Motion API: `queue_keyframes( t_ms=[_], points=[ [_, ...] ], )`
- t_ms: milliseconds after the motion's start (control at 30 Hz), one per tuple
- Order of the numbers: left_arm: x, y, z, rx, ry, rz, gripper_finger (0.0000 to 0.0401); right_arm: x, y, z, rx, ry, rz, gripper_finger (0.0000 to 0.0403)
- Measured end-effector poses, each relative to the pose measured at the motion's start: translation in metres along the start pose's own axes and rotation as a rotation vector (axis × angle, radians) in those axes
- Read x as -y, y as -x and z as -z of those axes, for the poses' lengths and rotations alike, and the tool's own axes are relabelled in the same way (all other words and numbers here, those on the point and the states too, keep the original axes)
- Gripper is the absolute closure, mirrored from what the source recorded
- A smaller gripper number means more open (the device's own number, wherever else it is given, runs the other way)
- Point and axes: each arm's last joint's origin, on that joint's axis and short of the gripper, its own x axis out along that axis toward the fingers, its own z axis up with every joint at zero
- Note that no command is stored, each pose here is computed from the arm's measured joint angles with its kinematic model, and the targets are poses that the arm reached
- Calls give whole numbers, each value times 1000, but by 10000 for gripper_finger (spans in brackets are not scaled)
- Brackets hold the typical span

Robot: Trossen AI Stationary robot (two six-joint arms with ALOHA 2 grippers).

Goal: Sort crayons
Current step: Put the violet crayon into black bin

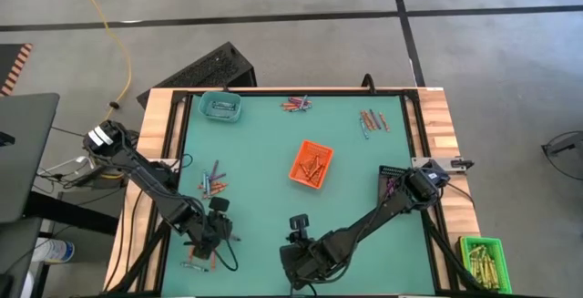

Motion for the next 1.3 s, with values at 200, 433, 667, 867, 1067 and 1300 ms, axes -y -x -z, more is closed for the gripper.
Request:
queue_keyframes(
  t_ms=[200,433,667,867,1067,1300],
  points=[
    [4,-2,-7,58,-7,57,304,-1,1,0,1,2,-2,281],
    [5,-14,-3,4,-15,48,305,-2,1,0,1,-1,-2,281],
    [5,-20,-3,-6,-20,29,318,-4,2,1,4,3,-5,281],
    [8,-20,-4,26,-52,25,378,-4,2,1,4,0,-5,281],
    [8,-20,-7,57,-68,17,393,-4,3,1,4,-14,-5,281],
    [11,-18,-14,87,-121,-7,399,-10,6,2,8,-13,-8,281]
  ],
)
